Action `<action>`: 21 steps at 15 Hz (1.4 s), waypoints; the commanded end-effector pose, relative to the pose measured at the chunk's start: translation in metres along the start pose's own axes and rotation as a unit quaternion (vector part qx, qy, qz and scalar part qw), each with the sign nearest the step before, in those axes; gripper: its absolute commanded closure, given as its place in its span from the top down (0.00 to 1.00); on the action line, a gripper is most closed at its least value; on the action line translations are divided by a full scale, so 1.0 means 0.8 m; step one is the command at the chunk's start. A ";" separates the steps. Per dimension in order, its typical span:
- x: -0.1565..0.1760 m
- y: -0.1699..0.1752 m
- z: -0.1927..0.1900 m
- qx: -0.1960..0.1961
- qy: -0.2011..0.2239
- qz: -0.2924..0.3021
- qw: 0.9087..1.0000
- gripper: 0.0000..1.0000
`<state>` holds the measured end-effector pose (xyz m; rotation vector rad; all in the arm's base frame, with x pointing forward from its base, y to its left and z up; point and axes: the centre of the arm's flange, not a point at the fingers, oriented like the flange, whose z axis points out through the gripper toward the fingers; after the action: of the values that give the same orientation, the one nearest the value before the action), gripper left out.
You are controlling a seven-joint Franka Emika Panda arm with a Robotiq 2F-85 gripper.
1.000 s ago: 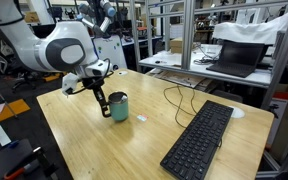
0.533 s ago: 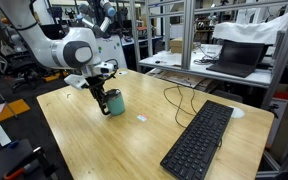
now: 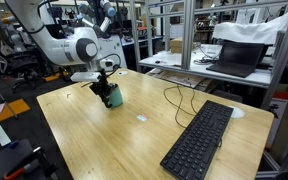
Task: Move the thermos to the left side of the table
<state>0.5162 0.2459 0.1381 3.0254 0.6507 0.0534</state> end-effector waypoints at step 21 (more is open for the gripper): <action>0.030 0.026 -0.010 0.015 -0.064 -0.057 0.996 1.00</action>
<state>0.5434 0.2519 0.1311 2.9439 0.8714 -0.0622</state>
